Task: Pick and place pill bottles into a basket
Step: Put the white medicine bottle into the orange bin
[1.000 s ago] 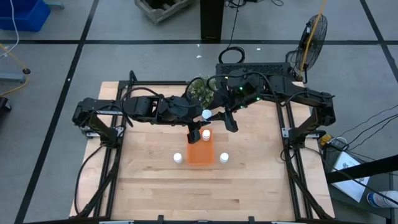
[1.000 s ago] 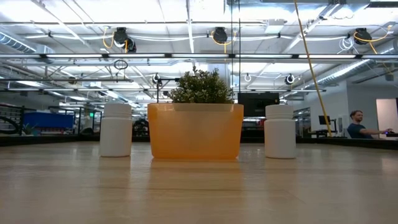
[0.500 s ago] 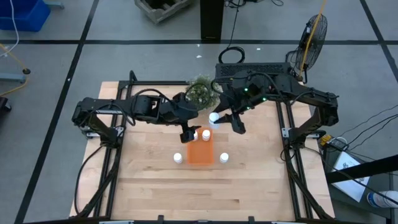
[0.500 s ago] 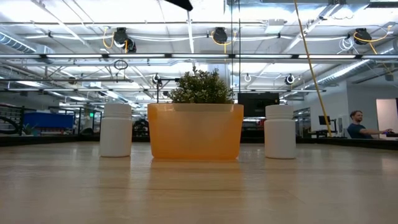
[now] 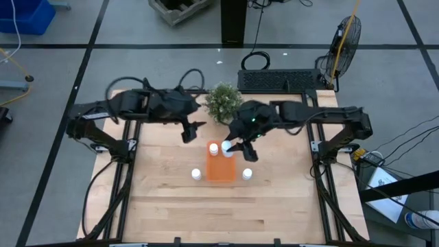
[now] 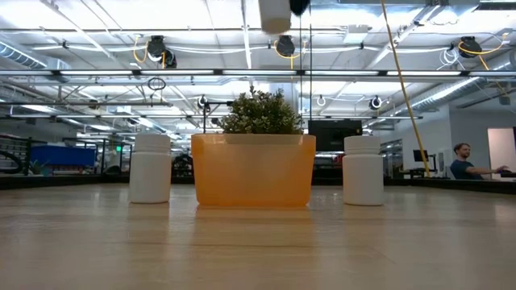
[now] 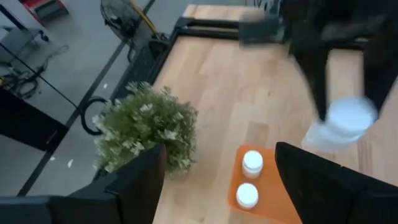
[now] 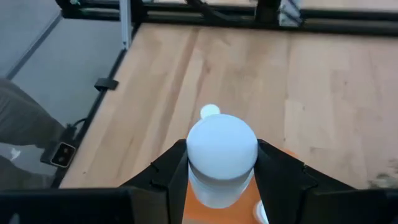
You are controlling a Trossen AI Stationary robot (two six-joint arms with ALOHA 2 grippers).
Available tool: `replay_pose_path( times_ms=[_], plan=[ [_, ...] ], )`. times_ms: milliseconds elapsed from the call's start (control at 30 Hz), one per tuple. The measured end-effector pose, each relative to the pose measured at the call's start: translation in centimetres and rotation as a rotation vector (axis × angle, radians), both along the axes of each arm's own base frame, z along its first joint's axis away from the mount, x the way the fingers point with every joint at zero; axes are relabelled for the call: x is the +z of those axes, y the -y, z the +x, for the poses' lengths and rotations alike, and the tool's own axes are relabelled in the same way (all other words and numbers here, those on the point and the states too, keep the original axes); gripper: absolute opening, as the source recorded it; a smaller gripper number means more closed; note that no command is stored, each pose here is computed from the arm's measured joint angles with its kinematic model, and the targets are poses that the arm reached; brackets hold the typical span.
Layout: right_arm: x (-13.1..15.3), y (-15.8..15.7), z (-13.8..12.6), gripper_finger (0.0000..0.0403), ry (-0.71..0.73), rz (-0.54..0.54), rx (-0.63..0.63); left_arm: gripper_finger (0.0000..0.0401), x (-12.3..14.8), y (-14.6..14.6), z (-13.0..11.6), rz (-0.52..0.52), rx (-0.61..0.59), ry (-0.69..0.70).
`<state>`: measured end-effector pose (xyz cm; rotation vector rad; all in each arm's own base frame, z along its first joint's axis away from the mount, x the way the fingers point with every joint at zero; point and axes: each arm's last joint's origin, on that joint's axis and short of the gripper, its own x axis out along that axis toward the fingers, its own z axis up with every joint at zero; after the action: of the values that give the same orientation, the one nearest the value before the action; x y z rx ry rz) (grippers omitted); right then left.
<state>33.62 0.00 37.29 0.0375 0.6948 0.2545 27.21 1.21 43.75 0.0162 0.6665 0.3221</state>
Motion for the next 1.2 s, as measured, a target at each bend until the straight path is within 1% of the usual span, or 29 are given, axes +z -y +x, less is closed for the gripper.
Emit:
replay_pose_path(
  times_ms=[100,233,333,400,500,533,600,667,733,800,867,900,1067,1133,1200],
  plan=[
    [-2.4,0.1,0.5,0.0144,-0.008,0.004,-0.008,0.0294,0.4,-0.2,-0.8,0.012,-0.001,0.018],
    [-5.8,0.1,0.8,0.0144,-0.021,0.026,-0.025,0.0289,0.1,-0.5,-1.3,0.029,-0.008,0.007],
    [-8.0,0.1,1.0,0.0144,0.002,0.043,-0.041,0.0294,-0.8,-0.8,-1.1,0.033,-0.027,-0.011],
    [-9.2,0.1,1.0,0.0144,0.011,0.053,-0.052,0.0299,-2.0,-1.0,-1.1,0.029,-0.037,-0.043],
    [-10.7,0.2,0.8,0.0144,0.015,0.046,-0.083,0.0306,-3.5,-1.3,-1.0,0.001,-0.059,-0.012],
    [-11.1,0.2,0.7,0.0144,0.014,0.043,-0.087,0.0308,-4.2,-1.5,-1.1,-0.011,-0.067,-0.010],
    [-11.8,0.2,0.6,0.0144,0.015,0.041,-0.104,0.0311,-5.1,-1.6,-1.2,-0.026,-0.076,0.043],
    [-12.5,0.2,0.4,0.0144,-0.006,0.052,-0.114,0.0312,-6.7,-1.8,-1.7,-0.037,-0.064,0.044],
    [-13.0,0.2,0.2,0.0144,-0.018,0.052,-0.116,0.0310,-7.6,-1.9,-2.1,-0.040,-0.054,0.089],
    [-13.5,0.2,0.0,0.0144,-0.027,0.058,-0.122,0.0307,-8.7,-1.8,-2.7,-0.052,-0.045,0.097],
    [-14.1,0.2,-0.2,0.0144,-0.036,0.068,-0.130,0.0304,-9.2,-1.6,-3.0,-0.060,-0.046,0.149],
    [-14.5,0.2,-0.3,0.0144,-0.043,0.072,-0.135,0.0303,-9.6,-1.5,-3.3,-0.062,-0.047,0.152],
    [-15.1,0.2,-0.3,0.0144,0.003,0.082,-0.147,0.0303,-10.7,-1.3,-4.0,-0.092,-0.025,0.263],
    [-15.4,0.2,-0.4,0.0144,0.010,0.078,-0.155,0.0306,-10.8,-1.3,-4.1,-0.105,-0.012,0.329],
    [-15.6,0.3,-0.4,0.0144,0.030,0.074,-0.165,0.0307,-11.3,-1.3,-4.2,-0.124,0.000,0.347]
  ],
)
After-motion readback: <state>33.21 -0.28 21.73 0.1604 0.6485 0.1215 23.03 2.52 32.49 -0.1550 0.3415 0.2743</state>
